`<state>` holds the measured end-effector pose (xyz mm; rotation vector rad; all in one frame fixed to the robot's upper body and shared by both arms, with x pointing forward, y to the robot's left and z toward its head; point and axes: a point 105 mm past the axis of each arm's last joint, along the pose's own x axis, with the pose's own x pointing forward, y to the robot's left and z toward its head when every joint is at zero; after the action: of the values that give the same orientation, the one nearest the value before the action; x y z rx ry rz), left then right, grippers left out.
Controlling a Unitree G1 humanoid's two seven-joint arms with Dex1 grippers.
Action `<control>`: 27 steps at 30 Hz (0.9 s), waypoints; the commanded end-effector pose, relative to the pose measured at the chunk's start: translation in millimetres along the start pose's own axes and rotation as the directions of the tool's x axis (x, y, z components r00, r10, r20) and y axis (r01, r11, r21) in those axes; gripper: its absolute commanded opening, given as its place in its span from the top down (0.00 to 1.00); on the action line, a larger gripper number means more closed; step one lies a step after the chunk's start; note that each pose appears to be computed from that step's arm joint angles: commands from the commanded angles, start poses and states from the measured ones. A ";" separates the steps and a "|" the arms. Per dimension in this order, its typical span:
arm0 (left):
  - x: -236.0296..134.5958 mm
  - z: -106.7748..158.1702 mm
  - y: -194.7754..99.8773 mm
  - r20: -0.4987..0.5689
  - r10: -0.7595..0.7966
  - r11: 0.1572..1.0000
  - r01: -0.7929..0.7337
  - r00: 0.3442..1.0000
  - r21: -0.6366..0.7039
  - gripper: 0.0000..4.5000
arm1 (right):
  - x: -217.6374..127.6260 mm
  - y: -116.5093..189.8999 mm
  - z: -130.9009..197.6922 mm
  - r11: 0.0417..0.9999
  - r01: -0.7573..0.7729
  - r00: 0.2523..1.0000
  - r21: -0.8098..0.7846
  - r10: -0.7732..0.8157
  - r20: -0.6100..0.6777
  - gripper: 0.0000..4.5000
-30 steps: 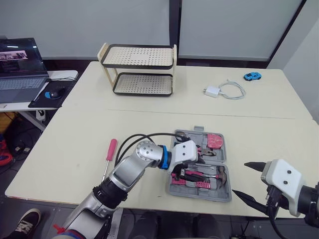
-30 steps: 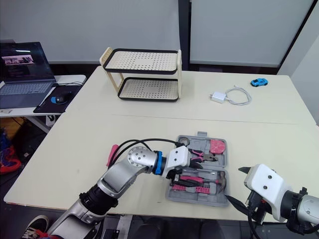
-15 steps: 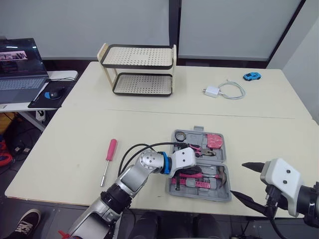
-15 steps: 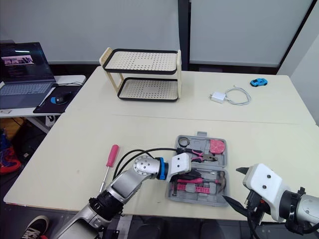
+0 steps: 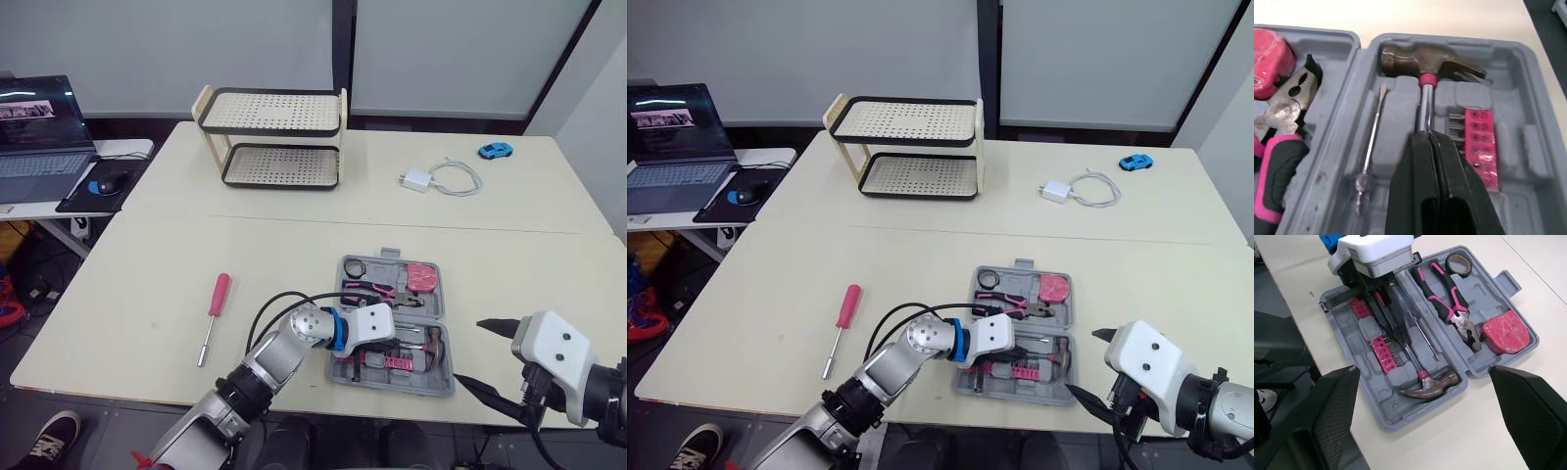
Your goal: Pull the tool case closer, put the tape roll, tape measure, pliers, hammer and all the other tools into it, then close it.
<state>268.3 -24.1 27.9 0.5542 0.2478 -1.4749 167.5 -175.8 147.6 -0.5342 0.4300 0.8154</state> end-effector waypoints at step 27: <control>-227.1 -10.1 49.7 -0.063 0.563 0.794 -0.561 0.824 -0.234 0.11 | -1.0 -65.8 -25.9 0.996 0.079 0.996 -0.041 -0.077 0.044 0.00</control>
<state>297.5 161.1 123.8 0.3826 0.2584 -0.9208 210.0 -227.2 140.2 -0.5372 0.3909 0.7496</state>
